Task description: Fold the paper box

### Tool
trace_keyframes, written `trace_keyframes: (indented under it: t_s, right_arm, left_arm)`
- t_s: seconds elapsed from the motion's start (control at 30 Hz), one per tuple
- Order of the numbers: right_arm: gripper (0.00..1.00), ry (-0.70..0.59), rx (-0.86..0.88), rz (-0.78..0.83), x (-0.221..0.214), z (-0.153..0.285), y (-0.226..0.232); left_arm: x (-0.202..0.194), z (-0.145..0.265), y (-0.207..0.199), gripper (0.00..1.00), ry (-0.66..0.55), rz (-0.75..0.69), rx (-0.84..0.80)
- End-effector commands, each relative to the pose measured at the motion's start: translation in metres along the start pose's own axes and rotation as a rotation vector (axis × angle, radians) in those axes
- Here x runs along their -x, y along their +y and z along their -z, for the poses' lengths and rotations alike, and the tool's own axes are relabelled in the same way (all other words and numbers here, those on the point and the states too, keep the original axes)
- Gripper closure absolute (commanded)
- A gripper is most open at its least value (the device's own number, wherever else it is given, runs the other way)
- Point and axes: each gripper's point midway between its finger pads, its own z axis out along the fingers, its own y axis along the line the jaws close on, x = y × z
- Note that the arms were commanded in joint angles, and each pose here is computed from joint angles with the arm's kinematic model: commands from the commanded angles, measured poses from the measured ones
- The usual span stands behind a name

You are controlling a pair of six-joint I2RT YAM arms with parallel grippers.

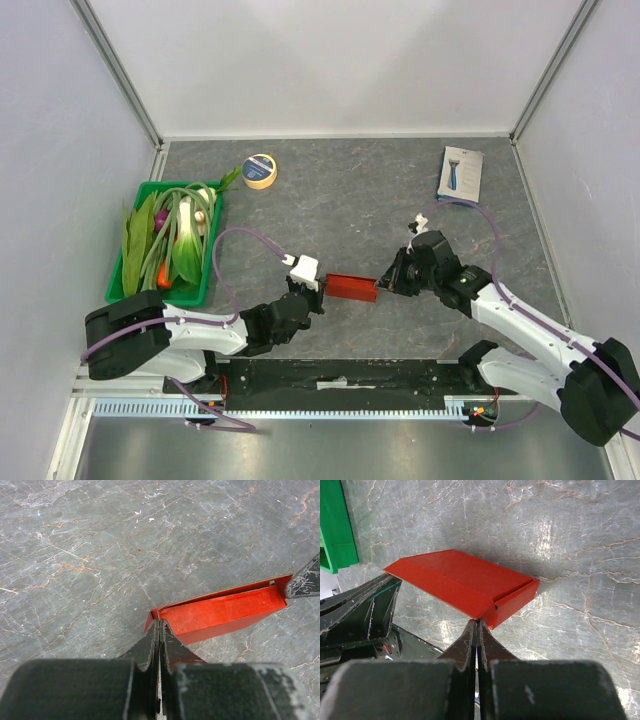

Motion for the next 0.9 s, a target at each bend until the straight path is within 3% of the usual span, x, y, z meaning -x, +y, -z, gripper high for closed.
trace_keyframes:
  t_s: [0.0, 0.43, 0.7, 0.87]
  right_arm:
    - [1.00, -0.020, 0.092, -0.013, 0.004, 0.003, 0.019]
    - [1.00, -0.061, 0.214, -0.165, 0.010, 0.007, 0.033]
    - [1.00, -0.100, 0.078, -0.033, 0.018, 0.019, 0.014]
    - [1.00, -0.062, 0.029, 0.012, 0.006, 0.020, -0.002]
  left_arm:
    - [-0.040, 0.010, 0.004, 0.98, 0.131, -0.112, -0.028]
    - [-0.041, 0.012, 0.004, 0.98, 0.133, -0.105, -0.026]
    - [-0.041, 0.013, 0.006, 0.98, 0.129, -0.108, -0.023]
    - [-0.044, 0.012, 0.007, 0.98, 0.135, -0.109, -0.015]
